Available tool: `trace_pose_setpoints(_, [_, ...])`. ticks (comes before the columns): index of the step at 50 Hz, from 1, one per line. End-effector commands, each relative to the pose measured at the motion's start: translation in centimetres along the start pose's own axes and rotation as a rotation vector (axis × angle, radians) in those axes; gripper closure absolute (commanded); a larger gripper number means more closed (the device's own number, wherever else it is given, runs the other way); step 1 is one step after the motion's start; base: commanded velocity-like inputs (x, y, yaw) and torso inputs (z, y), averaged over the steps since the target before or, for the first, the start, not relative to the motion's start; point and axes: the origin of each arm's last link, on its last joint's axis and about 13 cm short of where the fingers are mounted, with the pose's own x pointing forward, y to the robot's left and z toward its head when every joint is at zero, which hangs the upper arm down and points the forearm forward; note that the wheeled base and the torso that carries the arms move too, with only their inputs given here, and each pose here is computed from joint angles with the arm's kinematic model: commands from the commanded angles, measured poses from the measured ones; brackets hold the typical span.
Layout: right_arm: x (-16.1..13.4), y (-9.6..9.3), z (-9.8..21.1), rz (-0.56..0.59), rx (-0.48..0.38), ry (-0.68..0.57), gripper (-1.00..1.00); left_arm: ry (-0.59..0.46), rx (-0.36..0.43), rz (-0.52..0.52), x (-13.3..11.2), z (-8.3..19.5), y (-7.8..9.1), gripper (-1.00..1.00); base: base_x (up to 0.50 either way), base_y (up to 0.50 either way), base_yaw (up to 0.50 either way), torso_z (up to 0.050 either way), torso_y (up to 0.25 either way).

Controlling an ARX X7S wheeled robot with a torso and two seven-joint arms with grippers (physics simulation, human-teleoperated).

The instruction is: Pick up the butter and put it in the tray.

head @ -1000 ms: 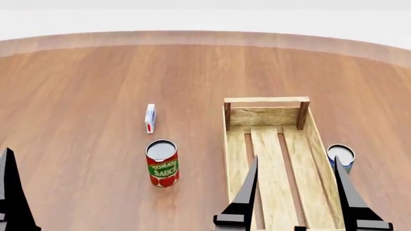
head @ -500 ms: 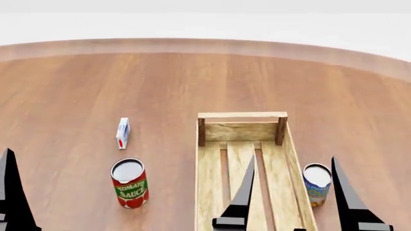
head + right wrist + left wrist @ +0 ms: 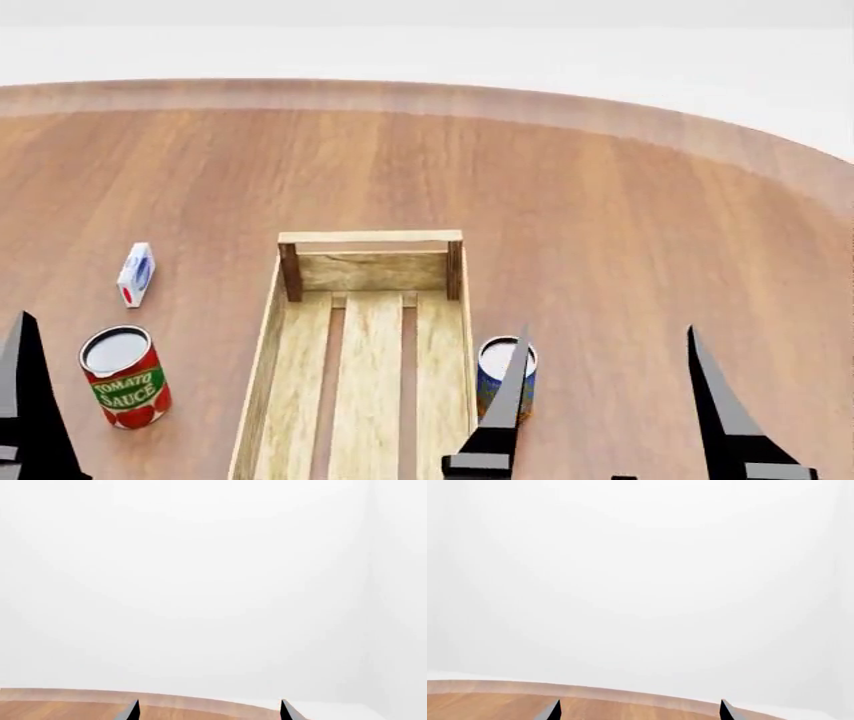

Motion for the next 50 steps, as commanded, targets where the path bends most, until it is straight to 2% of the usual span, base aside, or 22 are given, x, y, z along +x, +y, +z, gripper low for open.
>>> trace_pose_setpoints(1, [0.32, 0.01, -0.3, -0.041, -0.069, 0.043, -1.0, 0.002, 0.004, 0.002, -0.01, -0.08, 0.05, -1.0, 0.0, 0.0, 0.0, 0.0, 0.0])
trace_pose_setpoints(8, [0.27, 0.08, -0.42, -0.029, -0.083, 0.047, -1.0, 0.002, 0.005, 0.001, 0.0, -0.11, 0.05, -1.0, 0.0, 0.0, 0.0, 0.0, 0.0])
trace_pose_setpoints(12, [0.13, 0.19, -0.21, -0.011, -0.052, 0.021, -1.0, 0.004, 0.005, -0.002, -0.02, -0.17, 0.01, -1.0, 0.0, 0.0, 0.0, 0.0, 0.0])
trace_pose_setpoints(14, [0.09, 0.07, -0.35, -0.008, 0.016, 0.02, -1.0, 0.005, 0.004, 0.0, 0.0, -0.22, 0.05, -1.0, 0.0, 0.0, 0.0, 0.0, 0.0])
trace_pose_setpoints(15, [0.1, 0.06, -0.37, -0.009, -0.009, 0.024, -1.0, 0.005, 0.005, 0.0, 0.02, -0.18, 0.05, -1.0, 0.0, -0.48, 0.0, 0.0, 0.0])
trace_pose_setpoints(21, [0.14, 0.06, -0.43, -0.021, -0.016, 0.035, -1.0, 0.004, 0.005, -0.002, 0.0, -0.08, 0.02, -1.0, 0.0, -0.5, 0.0, 0.0, 0.0])
trace_pose_setpoints(33, [-0.01, -0.09, -0.45, -0.03, -0.022, 0.021, -1.0, 0.01, 0.006, -0.004, -0.01, -0.35, 0.02, -1.0, 0.0, 0.0, 0.0, 0.0, 0.0])
trace_pose_setpoints(36, [-0.02, 0.01, -0.5, -0.014, -0.05, 0.027, -1.0, 0.011, 0.006, -0.005, -0.01, -0.43, 0.02, -1.0, 0.0, 0.0, 0.06, 0.0, 0.0])
trace_pose_setpoints(50, [0.0, 0.19, -0.59, 0.011, -0.072, 0.026, -1.0, 0.012, 0.006, -0.007, -0.02, -0.45, 0.01, -1.0, 0.0, 0.0, 0.5, 0.0, 0.0])
